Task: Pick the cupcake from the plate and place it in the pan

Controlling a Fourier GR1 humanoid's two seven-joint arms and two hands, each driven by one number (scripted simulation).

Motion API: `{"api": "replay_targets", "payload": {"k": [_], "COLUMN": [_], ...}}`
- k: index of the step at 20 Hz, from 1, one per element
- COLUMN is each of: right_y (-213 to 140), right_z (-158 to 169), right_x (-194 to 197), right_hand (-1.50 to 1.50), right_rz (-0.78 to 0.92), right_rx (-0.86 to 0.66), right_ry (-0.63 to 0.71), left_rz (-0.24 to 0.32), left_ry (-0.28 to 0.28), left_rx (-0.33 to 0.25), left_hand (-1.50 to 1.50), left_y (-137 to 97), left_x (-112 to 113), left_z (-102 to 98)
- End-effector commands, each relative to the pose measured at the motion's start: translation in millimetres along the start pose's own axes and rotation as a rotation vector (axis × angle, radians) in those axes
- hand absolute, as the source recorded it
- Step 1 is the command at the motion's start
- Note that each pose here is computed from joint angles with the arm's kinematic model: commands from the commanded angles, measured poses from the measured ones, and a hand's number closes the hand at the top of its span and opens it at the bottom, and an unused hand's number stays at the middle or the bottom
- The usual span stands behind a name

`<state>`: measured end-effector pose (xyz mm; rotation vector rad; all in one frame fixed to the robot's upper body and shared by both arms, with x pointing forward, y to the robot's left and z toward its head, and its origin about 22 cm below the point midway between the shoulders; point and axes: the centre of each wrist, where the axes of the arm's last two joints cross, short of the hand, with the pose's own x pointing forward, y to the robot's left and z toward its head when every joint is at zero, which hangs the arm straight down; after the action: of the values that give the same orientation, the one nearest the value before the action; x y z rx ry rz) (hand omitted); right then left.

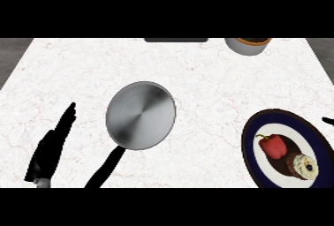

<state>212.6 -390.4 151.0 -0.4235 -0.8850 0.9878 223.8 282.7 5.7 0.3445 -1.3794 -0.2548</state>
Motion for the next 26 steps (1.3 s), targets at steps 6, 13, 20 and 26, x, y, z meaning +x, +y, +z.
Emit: {"api": "replay_targets", "payload": {"k": [6,13,20,26], "right_y": [22,30,55,65], "right_z": [-7,-25,-35,-40], "right_x": [-3,10,-6,1], "right_hand": [-1.5,-1.5,-1.5,-1.5], "right_rz": [0.073,0.063,0.084,0.098], "right_rx": [0.054,0.029,0.083,0.08], "right_ry": [0.113,0.148,0.16,0.171], "left_rz": [-0.001,-0.006,-0.01,0.025], "left_ry": [0.0,-0.007,-0.01,0.007], "left_rx": [0.004,0.007,0.01,-0.009], "left_hand": [0.0,0.0,0.0,0.0], "left_y": [0,13,-16,-4], "left_x": [-6,13,10,-5], "left_z": [13,1,-3,1]}}
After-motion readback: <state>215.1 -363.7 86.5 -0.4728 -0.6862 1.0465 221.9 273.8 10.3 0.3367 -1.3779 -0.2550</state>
